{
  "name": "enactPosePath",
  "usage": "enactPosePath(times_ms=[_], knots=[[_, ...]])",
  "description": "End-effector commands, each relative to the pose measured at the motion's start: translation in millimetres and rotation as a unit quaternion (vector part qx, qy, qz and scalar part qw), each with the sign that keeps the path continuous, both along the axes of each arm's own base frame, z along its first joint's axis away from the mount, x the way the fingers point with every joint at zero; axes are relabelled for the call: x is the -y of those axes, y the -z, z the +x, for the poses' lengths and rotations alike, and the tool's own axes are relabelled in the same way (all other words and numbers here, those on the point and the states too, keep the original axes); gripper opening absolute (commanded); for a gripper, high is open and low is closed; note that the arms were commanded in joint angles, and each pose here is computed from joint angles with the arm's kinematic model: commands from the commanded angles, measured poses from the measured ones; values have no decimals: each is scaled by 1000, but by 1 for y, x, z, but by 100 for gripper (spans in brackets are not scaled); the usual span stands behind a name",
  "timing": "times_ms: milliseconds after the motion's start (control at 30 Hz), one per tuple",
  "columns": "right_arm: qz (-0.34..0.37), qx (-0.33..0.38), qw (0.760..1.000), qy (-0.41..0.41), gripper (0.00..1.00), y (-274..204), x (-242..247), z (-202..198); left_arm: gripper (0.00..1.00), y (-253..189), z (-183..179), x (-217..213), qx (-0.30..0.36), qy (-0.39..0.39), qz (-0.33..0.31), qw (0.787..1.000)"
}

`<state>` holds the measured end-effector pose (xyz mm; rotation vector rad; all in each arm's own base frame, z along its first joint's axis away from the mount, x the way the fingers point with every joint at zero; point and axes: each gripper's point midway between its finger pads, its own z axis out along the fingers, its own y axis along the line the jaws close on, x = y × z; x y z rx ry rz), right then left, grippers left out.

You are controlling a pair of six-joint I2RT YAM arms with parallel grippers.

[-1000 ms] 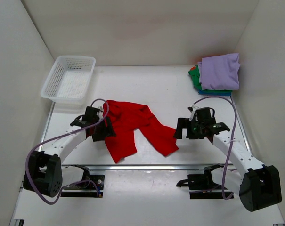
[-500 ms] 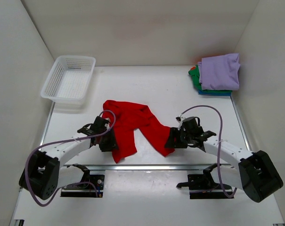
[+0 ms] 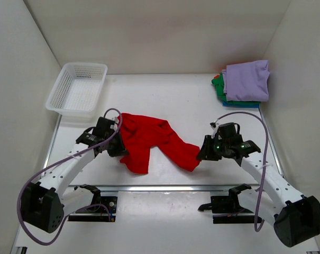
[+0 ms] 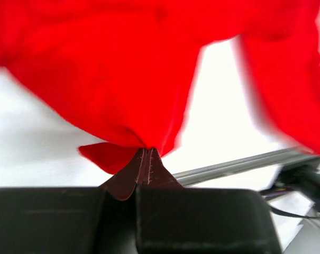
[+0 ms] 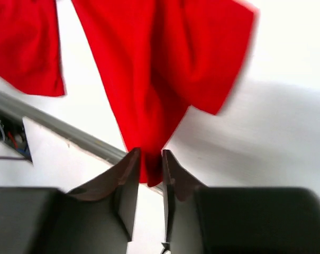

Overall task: Fold and stack the t-shirts
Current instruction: Flatten out the tshirt

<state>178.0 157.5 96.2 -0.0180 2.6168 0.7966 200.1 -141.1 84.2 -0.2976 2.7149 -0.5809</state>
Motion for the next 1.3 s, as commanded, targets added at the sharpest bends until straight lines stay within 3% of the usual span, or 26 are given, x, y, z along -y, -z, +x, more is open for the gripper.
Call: enactPosePath(times_ms=[0,33,300,333,367,467,867,933,1033,1067,1167,1267], knots=[[-11,-9,1000,-19,20,-14,12,-10,0,-43,12,4,40,13,-13,999],[-17,-7,999,-26,0,-15,13,-12,0,-52,16,6,47,14,-15,999],[-31,37,999,-21,0,-38,21,5,0,-110,36,-5,102,1,-28,994],[-35,30,999,-22,2,-32,22,5,0,-111,37,-7,103,-3,-27,994],[-40,38,998,-19,21,-29,25,9,0,-111,36,-7,102,-2,-29,994],[-54,21,998,-18,58,14,27,7,0,-97,27,-1,89,4,-38,995],[-67,-5,997,-32,62,76,20,4,0,-84,13,-3,85,2,-51,995],[-54,-2,998,-39,56,80,14,2,0,-79,10,-3,81,2,-53,995],[-49,-13,998,-42,4,87,11,-8,0,-73,7,-5,76,1,-51,996],[-48,-12,998,-42,0,85,11,-10,0,-70,5,-5,70,1,-48,996],[-55,-11,998,-33,0,69,11,-14,0,-74,6,-7,78,-1,-50,996],[-52,19,998,-31,0,18,9,-4,0,-99,20,-9,106,-1,-52,993]])
